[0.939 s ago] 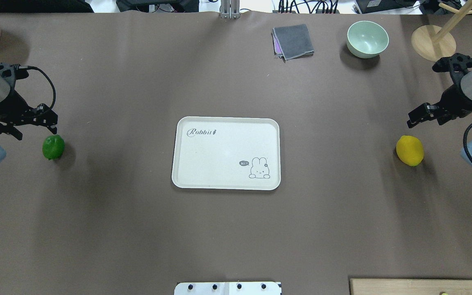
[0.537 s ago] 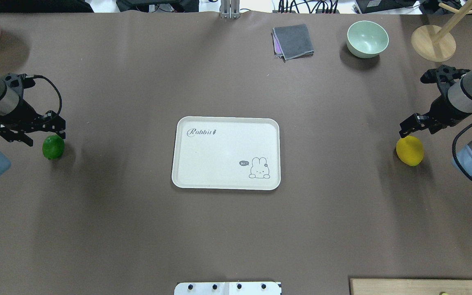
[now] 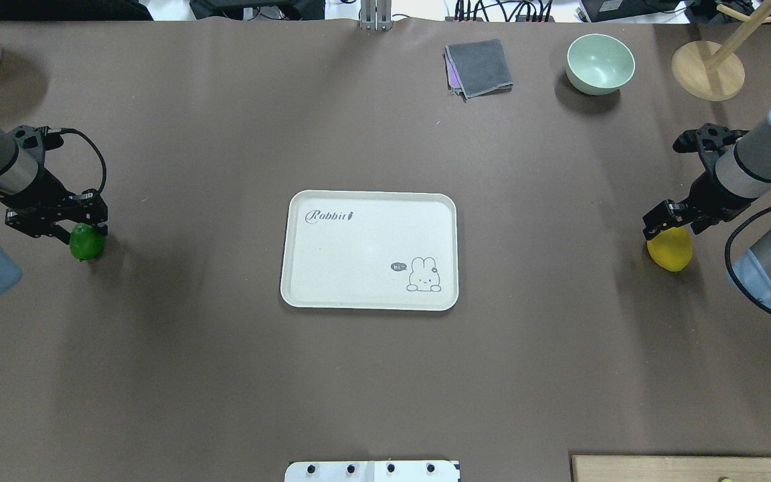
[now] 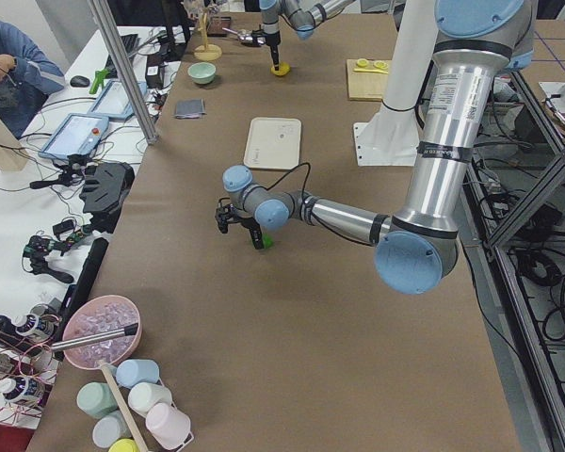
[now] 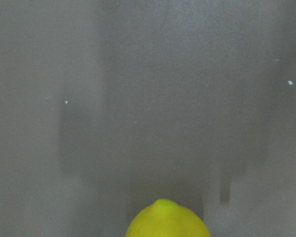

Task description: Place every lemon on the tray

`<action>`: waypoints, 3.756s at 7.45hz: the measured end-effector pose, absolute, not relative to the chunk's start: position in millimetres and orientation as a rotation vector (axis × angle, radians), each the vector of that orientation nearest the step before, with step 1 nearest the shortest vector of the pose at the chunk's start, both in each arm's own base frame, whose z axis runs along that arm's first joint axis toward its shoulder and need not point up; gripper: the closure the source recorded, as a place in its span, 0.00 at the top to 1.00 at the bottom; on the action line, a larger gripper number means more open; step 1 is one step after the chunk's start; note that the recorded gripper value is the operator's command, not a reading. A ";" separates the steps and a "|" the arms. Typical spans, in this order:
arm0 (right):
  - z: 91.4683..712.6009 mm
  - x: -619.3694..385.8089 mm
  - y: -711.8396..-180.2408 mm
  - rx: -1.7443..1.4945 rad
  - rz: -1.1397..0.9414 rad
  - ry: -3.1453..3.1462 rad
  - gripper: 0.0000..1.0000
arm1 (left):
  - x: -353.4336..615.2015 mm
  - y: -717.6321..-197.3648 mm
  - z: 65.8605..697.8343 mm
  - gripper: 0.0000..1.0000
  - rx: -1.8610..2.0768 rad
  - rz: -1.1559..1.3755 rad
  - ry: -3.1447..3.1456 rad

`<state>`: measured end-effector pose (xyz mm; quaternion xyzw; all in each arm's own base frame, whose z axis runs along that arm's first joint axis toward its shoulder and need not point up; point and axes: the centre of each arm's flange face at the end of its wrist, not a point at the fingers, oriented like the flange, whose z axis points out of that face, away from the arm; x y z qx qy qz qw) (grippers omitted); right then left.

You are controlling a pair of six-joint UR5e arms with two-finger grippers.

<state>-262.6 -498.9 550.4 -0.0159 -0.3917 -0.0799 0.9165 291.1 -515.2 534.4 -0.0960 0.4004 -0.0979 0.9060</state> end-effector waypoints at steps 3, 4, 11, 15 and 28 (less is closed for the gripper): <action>559.1 -286.9 -488.3 -0.073 -0.197 -0.795 0.88 | 269.4 -503.2 527.5 0.00 -0.225 -0.182 0.872; 561.5 -290.0 -486.1 -0.083 -0.201 -0.792 0.42 | 252.1 -506.0 521.4 0.00 -0.250 -0.184 0.895; 474.9 -285.9 -522.7 -0.119 -0.135 -0.829 0.00 | 204.4 -580.0 336.2 0.00 -0.288 -0.160 0.812; 335.0 -428.3 -569.1 -0.043 -0.049 -0.881 0.00 | 304.6 -572.0 250.2 0.00 -0.312 -0.217 0.854; 255.2 -554.6 -495.4 -0.142 0.083 -0.954 1.00 | 516.6 -550.3 212.0 0.00 -0.264 -0.304 0.796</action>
